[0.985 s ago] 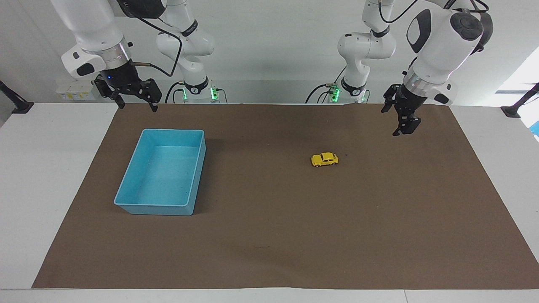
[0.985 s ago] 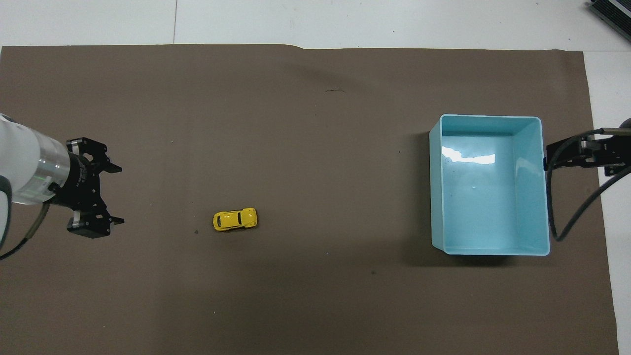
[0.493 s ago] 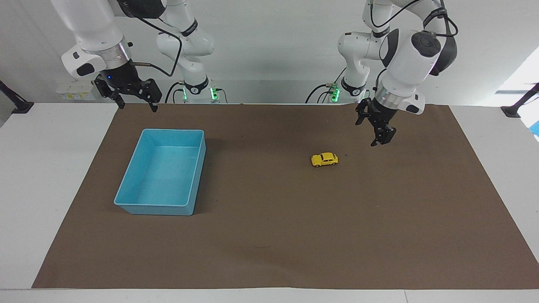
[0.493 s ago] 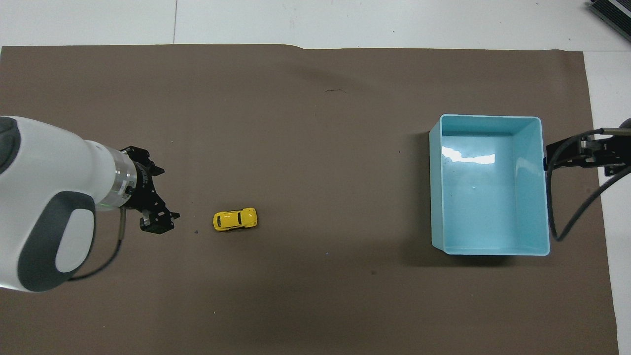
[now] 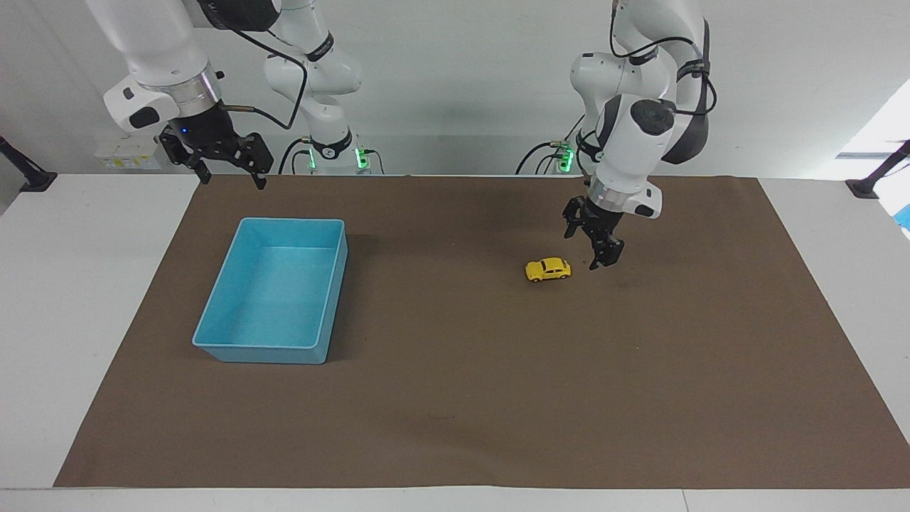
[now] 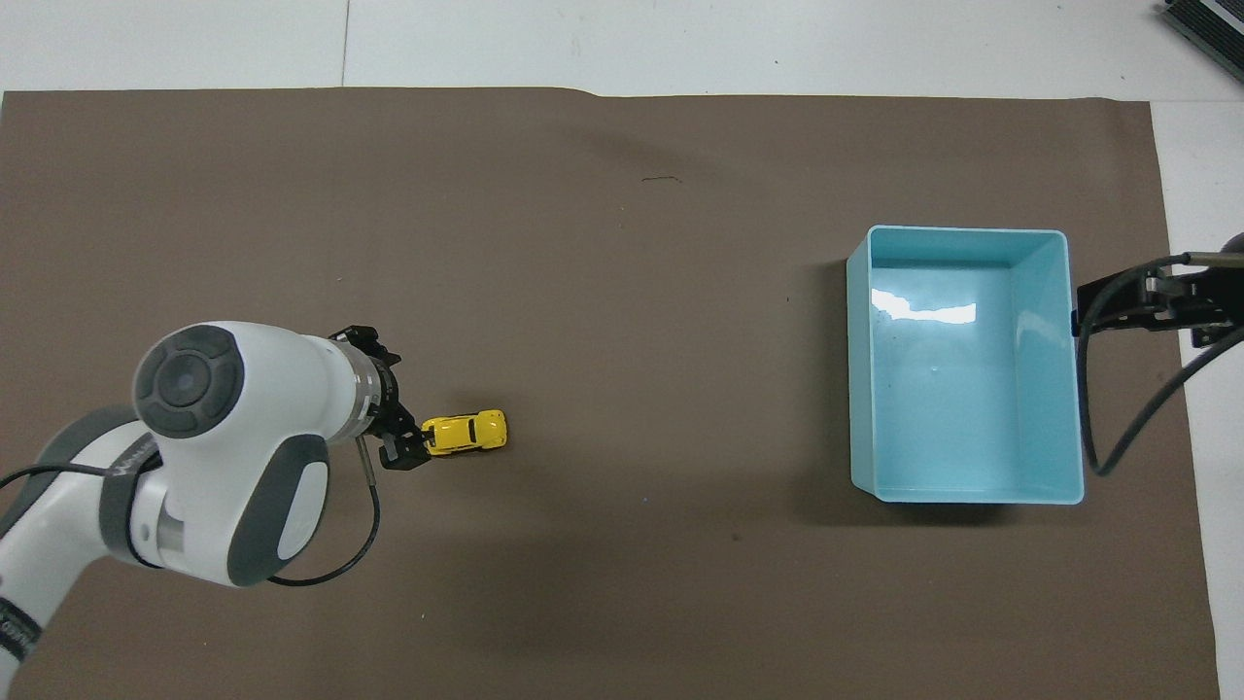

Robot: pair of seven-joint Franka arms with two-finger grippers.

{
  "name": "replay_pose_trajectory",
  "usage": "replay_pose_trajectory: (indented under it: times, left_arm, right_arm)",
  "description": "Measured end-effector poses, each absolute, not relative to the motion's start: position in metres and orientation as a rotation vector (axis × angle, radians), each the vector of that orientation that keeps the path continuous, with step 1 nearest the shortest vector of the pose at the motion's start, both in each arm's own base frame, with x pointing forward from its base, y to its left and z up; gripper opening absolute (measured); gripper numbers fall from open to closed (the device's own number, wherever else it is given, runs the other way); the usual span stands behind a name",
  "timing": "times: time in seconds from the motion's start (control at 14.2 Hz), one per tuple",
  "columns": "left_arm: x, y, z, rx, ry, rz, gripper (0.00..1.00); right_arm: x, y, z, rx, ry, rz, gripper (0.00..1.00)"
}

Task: Wind up and store yellow beetle car
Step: 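Close the left gripper on the yellow car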

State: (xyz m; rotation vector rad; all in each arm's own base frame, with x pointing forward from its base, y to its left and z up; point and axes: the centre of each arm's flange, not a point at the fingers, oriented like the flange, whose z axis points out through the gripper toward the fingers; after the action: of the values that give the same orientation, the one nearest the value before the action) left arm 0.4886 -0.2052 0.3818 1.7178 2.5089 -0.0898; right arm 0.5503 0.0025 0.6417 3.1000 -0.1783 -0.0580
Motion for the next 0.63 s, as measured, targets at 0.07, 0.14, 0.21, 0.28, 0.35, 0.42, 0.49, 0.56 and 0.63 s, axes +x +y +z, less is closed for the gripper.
replay_pose_trajectory:
  times: [0.07,0.14,0.21,0.28,0.35,0.42,0.49,0.56,0.63]
  left_arm:
    - [0.489,-0.210,0.365,1.727,2.509,-0.090,1.00]
    - [0.491,-0.214,0.352,1.735,2.506,-0.089,1.00]
    - [0.492,-0.217,0.344,1.747,2.503,-0.090,1.00]
    - [0.492,-0.218,0.339,1.758,2.499,-0.090,1.00]
    - [0.492,-0.218,0.337,1.764,2.493,-0.089,1.00]
    - [0.492,-0.218,0.335,1.768,2.486,-0.086,1.00]
    - [0.490,-0.219,0.333,1.773,2.479,-0.084,1.00]
    - [0.487,-0.222,0.331,1.781,2.472,-0.083,1.00]
    - [0.484,-0.226,0.328,1.790,2.461,-0.081,1.00]
  right_arm:
    - [0.550,0.002,0.642,3.100,-0.178,-0.058,1.00]
    - [0.550,0.002,0.642,3.100,-0.178,-0.058,1.00]
    - [0.550,0.002,0.642,3.100,-0.178,-0.058,1.00]
    - [0.550,0.002,0.642,3.100,-0.178,-0.058,1.00]
    - [0.550,0.002,0.642,3.100,-0.178,-0.058,1.00]
    - [0.550,0.002,0.642,3.100,-0.178,-0.058,1.00]
    - [0.550,0.002,0.642,3.100,-0.178,-0.058,1.00]
    - [0.550,0.002,0.642,3.100,-0.178,-0.058,1.00]
    - [0.550,0.002,0.642,3.100,-0.178,-0.058,1.00]
